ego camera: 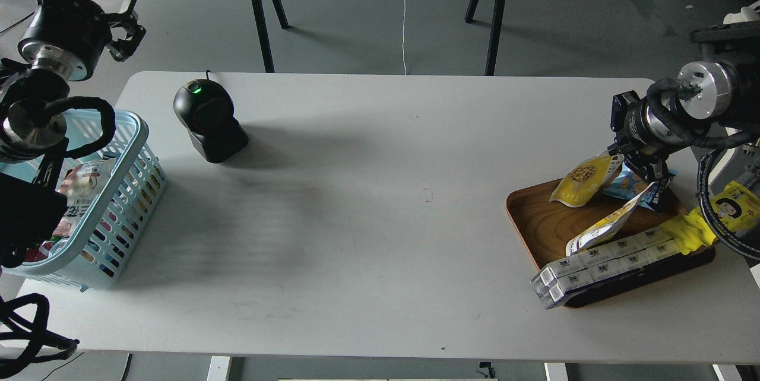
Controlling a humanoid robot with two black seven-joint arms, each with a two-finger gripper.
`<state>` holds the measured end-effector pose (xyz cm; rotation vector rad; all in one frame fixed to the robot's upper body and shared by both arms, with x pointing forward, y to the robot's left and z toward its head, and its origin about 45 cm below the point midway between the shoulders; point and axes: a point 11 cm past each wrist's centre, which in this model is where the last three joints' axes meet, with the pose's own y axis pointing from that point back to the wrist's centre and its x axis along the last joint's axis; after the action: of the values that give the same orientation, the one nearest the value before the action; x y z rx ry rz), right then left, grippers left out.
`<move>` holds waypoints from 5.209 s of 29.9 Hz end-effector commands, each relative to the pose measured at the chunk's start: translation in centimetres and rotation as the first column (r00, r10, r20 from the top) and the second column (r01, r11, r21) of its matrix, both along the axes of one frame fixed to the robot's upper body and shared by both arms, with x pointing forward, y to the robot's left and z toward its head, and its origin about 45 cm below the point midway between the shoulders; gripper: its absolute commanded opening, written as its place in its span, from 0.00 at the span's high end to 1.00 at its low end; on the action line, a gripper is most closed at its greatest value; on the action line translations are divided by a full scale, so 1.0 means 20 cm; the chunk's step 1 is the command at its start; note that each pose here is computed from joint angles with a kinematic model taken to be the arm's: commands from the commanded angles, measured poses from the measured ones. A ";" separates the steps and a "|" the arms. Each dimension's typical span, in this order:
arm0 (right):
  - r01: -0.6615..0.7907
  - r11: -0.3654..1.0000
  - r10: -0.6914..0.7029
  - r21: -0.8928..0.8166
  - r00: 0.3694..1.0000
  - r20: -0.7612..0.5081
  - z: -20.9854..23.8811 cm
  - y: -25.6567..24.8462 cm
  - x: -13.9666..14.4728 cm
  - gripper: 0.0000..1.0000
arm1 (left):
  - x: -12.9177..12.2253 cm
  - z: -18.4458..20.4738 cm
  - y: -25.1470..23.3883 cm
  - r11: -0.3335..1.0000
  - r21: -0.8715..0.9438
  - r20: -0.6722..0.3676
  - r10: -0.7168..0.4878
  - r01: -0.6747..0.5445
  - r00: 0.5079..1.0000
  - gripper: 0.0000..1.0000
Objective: Scan snack and place in basket
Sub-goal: 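Reach the right gripper down to the yellow snack packet on the tray, then grasp the yellow snack packet and lift it off the tray, then carry the packet toward the scanner and set it upright on the table, then reach the left gripper to the standing yellow packet and grasp it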
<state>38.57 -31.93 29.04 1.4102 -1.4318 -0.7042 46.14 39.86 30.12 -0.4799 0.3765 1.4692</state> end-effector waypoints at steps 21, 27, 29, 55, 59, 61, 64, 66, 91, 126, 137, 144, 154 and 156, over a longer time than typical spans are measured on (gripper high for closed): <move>-0.249 0.947 0.205 0.205 0.955 0.215 0.55 0.92 0.04 1.00 | 0.00 0.00 0.00 1.000 0.002 -0.002 0.001 -0.001 1.000 0.00; -0.272 0.943 0.234 0.192 0.952 0.196 0.47 1.05 0.04 1.00 | 0.01 0.01 -0.01 1.000 0.001 0.002 -0.001 0.001 1.000 0.00; -0.287 0.937 0.254 0.199 0.951 0.174 0.41 1.11 0.02 1.00 | 0.01 0.01 -0.01 1.000 0.000 0.004 -0.001 0.001 1.000 0.00; -0.300 0.924 0.274 0.235 0.952 0.137 -0.11 1.39 0.11 0.95 | 0.01 0.02 0.00 1.000 0.001 0.008 0.001 -0.001 1.000 0.00; -0.307 0.925 0.279 0.223 0.949 0.148 -0.10 1.38 0.12 0.70 | 0.01 0.03 0.00 1.000 0.003 0.008 0.001 -0.001 1.000 0.00; -0.308 0.925 0.280 0.222 0.948 0.150 -0.09 1.39 0.12 0.57 | 0.01 0.03 0.00 1.000 0.003 0.008 0.001 -0.001 1.000 0.00; -0.313 0.924 0.283 0.218 0.946 0.158 -0.07 1.39 0.13 0.35 | 0.01 0.02 0.00 1.000 0.002 0.007 0.003 -0.003 1.000 0.00; -0.314 0.924 0.283 0.217 0.945 0.161 -0.07 1.39 0.13 0.24 | 0.01 0.02 0.00 1.000 0.004 0.003 0.001 -0.001 1.000 0.00; -0.247 0.715 -0.168 0.654 0.847 0.504 0.65 0.42 0.50 0.00 | -0.06 0.50 0.23 0.899 0.437 0.083 -0.061 0.018 0.995 0.00; -0.257 0.331 -0.594 0.908 0.691 0.412 -0.13 -0.46 0.16 0.00 | -0.51 0.17 -1.08 -0.631 0.764 -0.306 -0.536 -0.132 0.787 0.00; -0.259 0.332 -0.591 0.907 0.692 0.414 -0.13 -0.45 0.16 0.00 | -0.49 -0.08 -1.46 -0.670 0.729 -0.312 -0.509 -0.141 0.802 0.01; -0.256 0.331 -0.593 0.908 0.692 0.411 -0.13 -0.46 0.15 0.00 | -0.51 -0.13 -1.50 -0.670 0.729 -0.318 -0.513 -0.141 0.797 0.02; -0.254 0.339 -0.595 0.906 0.688 0.415 -0.13 -0.47 0.15 0.00 | -0.53 -0.34 -1.48 -0.673 0.740 -0.407 -0.477 -0.025 0.779 0.03; -0.252 0.339 -0.595 0.906 0.689 0.414 -0.13 -0.47 0.15 0.00 | -0.52 -0.37 -1.46 -0.680 0.733 -0.420 -0.462 -0.008 0.781 0.03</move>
<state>41.59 -41.41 26.46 2.7177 -1.9074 -1.4073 35.50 10.09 23.57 1.0709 -1.2333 0.3488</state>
